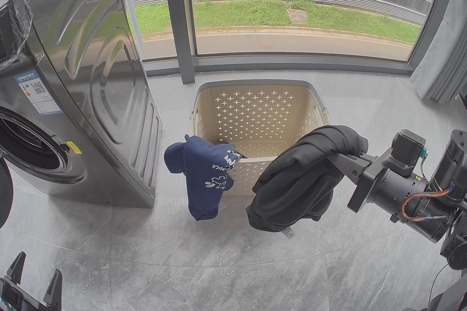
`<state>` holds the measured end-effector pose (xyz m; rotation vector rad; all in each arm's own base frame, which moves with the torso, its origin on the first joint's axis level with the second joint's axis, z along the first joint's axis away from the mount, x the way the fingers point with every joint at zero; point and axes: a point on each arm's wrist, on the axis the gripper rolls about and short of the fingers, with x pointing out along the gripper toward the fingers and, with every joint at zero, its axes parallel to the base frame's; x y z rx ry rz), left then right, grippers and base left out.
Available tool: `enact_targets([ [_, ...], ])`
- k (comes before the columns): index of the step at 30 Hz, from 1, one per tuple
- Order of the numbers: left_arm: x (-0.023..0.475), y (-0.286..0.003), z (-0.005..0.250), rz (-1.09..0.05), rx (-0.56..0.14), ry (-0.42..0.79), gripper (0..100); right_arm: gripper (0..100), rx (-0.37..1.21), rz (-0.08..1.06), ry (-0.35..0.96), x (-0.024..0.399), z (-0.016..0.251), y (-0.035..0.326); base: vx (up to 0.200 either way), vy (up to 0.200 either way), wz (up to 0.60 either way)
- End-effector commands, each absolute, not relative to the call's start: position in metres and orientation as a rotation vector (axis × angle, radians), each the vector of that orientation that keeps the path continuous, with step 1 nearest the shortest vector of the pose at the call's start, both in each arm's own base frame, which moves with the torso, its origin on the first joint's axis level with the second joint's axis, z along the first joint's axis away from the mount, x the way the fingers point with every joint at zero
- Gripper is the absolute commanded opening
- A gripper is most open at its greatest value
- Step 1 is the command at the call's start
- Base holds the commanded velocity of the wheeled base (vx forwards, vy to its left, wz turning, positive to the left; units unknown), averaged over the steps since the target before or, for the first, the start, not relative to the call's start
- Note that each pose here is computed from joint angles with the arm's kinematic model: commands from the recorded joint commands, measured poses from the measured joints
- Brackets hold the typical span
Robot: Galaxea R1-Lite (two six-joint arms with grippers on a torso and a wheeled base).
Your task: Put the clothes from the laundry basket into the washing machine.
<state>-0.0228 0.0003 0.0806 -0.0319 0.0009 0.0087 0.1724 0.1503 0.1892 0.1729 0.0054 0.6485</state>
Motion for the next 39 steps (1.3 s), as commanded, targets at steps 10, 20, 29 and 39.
enact_targets([
  [10, -0.0223, 0.0003, 0.0762, 0.009, -0.035, 0.009, 100, 0, 0.171, 0.66, 0.007, 0.1723, 0.1886, 0.1508, 0.0, 0.2, 0.0],
  [20, -0.0223, 0.0003, 0.0762, 0.009, -0.038, 0.009, 100, 0, 0.184, 0.664, -0.023, 0.1716, 0.1918, 0.1506, 0.0, 0.2, 0.0],
  [29, -0.0223, 0.0003, 0.0762, 0.009, -0.038, 0.009, 100, 0, 0.18, 0.683, -0.011, 0.167, 0.1882, 0.1522, 0.0, 0.2, 0.0],
  [39, -0.0223, 0.0003, 0.0762, 0.009, -0.038, 0.009, 100, 0, 0.187, 0.688, -0.035, 0.1633, 0.1859, 0.1501, 0.0, 0.2, 0.0],
])
